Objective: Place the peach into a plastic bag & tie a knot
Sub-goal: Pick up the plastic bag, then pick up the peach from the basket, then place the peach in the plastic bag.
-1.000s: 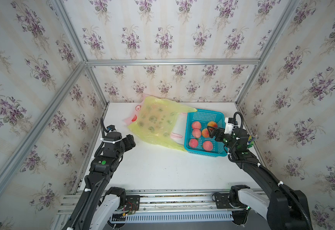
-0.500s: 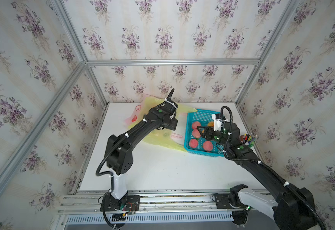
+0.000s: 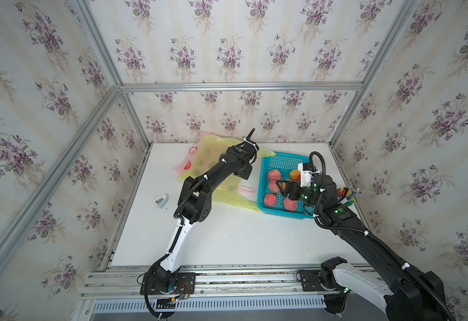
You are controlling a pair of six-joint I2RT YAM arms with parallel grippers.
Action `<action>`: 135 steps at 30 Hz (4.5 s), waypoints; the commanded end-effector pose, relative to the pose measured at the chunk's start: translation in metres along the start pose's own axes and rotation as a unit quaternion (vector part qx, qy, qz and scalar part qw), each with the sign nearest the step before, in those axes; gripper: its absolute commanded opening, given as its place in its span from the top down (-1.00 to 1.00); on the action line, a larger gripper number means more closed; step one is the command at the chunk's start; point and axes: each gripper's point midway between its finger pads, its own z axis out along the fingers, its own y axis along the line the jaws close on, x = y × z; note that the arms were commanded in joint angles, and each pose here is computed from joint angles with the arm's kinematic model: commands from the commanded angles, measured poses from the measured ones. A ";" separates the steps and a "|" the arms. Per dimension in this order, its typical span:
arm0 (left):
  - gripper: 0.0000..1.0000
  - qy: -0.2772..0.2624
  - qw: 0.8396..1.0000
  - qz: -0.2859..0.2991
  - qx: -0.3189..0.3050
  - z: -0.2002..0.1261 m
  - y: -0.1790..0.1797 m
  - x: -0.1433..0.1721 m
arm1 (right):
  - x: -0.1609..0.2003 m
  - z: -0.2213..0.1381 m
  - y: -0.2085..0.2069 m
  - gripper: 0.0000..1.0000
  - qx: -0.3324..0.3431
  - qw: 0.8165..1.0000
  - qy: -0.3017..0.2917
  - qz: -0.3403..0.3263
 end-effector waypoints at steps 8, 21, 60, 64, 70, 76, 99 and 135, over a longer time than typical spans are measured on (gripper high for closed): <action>-0.18 0.015 0.999 0.014 -0.040 0.017 0.010 0.005 | -0.001 -0.002 -0.002 -0.55 0.006 1.000 -0.005 0.002; 1.00 -0.016 1.000 0.007 -0.010 -0.026 0.022 -0.008 | -0.004 0.002 -0.006 -0.41 0.022 1.000 0.002 0.000; 1.00 0.001 0.946 -0.130 0.297 -0.176 0.023 0.045 | 0.038 0.030 -0.097 -0.93 0.215 0.960 0.180 -0.019; 1.00 -0.024 0.940 -0.160 0.301 -0.190 0.045 0.041 | 0.028 0.012 -0.089 -0.93 0.208 0.963 0.168 -0.008; 1.00 -0.046 0.938 -0.169 0.301 -0.221 0.047 0.049 | 0.043 0.013 -0.090 -0.93 0.199 0.964 0.177 0.006; 1.00 -0.060 0.945 -0.174 0.270 -0.246 0.060 0.076 | 0.035 0.043 -0.111 -0.93 0.225 0.959 0.171 0.006; 1.00 -0.019 0.902 -0.207 0.378 -0.209 0.017 0.060 | 0.056 0.108 -0.158 -0.34 0.231 0.947 0.220 0.036; 1.00 -0.047 0.856 -0.228 0.462 -0.209 -0.002 0.035 | -0.014 0.108 0.085 -0.43 -0.080 0.982 0.161 0.049</action>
